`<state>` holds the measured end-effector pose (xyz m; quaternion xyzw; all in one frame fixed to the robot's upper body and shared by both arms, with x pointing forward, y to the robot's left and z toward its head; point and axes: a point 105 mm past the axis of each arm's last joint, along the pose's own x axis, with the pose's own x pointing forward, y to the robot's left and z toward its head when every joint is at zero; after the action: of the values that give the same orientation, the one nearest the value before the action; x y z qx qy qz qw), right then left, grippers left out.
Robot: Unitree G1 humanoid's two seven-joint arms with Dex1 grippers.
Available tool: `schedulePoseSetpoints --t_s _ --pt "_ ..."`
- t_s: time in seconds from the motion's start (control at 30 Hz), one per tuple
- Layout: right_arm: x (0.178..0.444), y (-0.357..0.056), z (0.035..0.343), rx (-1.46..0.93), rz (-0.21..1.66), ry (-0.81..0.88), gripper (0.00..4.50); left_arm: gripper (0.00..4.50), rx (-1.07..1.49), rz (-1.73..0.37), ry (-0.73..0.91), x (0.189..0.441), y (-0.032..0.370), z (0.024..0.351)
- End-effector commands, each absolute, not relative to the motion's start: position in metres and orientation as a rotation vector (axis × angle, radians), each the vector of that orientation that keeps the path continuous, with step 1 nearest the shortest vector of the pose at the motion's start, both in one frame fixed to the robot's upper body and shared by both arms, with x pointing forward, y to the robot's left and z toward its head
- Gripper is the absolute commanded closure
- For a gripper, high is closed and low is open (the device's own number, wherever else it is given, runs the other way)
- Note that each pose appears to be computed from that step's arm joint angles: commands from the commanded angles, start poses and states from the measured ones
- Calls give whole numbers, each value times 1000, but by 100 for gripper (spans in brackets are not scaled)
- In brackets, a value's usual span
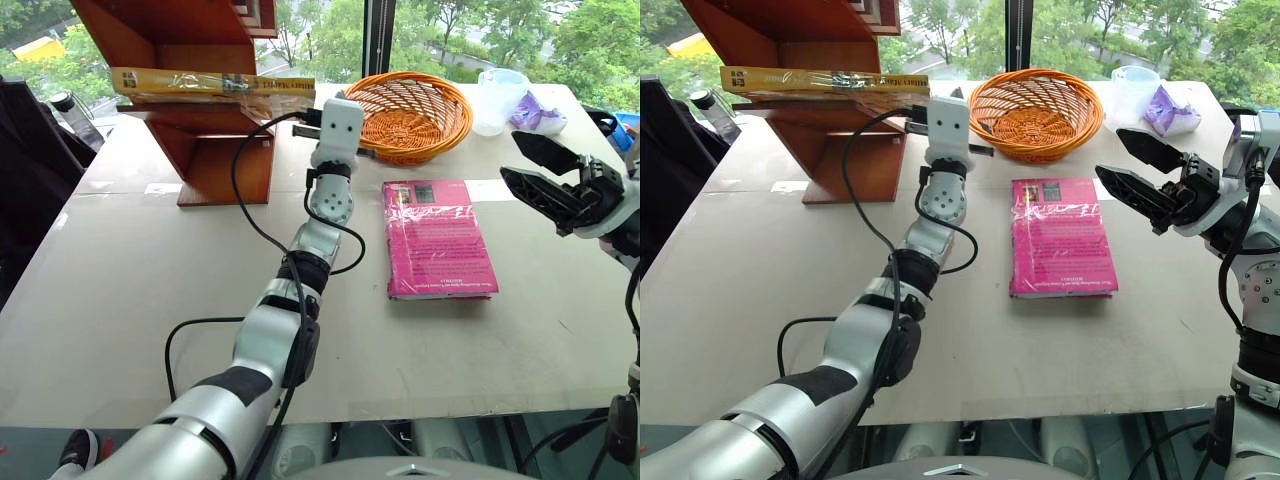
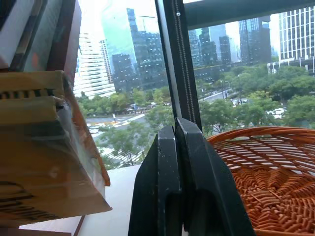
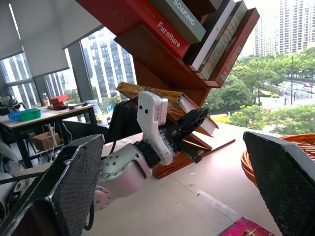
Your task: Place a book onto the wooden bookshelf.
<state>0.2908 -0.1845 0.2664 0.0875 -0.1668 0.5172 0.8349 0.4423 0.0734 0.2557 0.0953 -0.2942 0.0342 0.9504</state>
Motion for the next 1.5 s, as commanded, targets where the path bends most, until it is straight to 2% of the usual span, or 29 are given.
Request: schedulePoseSetpoints --t_s 0.03,0.17,0.27,0.63,0.73,0.87,0.97,1.07,1.1,1.2,1.3,1.37,1.43,1.5 --pt "283 -186 279 151 1102 -404 0 448 167 210 -675 439 100 274" --pt "282 -186 277 153 1099 -403 0 448 141 312 -676 436 124 269" --pt "281 -186 276 156 1098 -401 0 448 130 322 -665 435 127 265" --pt "282 -183 271 169 1105 -398 0 448 119 127 -624 439 101 261" --pt "282 -180 269 176 1106 -398 0 448 96 18 -582 439 89 253" --pt "280 -174 263 184 1106 -385 0 448 147 -193 -463 424 80 213" --pt "280 -177 236 123 1048 -296 0 448 226 -304 -331 398 113 182" --pt "277 -182 211 48 994 -218 0 448 277 -393 -215 369 139 168" --pt "276 -183 207 41 986 -210 0 424 277 -408 -183 362 143 166" --pt "271 -204 178 5 868 -131 0 326 245 -562 -36 313 163 153" --pt "264 -236 134 -122 674 -15 0 195 152 -710 130 260 174 133" --pt "254 -246 113 -175 629 48 0 101 115 -742 185 243 177 124" --pt "244 -253 98 -167 616 99 0 3 103 -699 208 238 186 116" --pt "238 -257 88 -156 616 122 0 3 121 -665 235 236 191 106"
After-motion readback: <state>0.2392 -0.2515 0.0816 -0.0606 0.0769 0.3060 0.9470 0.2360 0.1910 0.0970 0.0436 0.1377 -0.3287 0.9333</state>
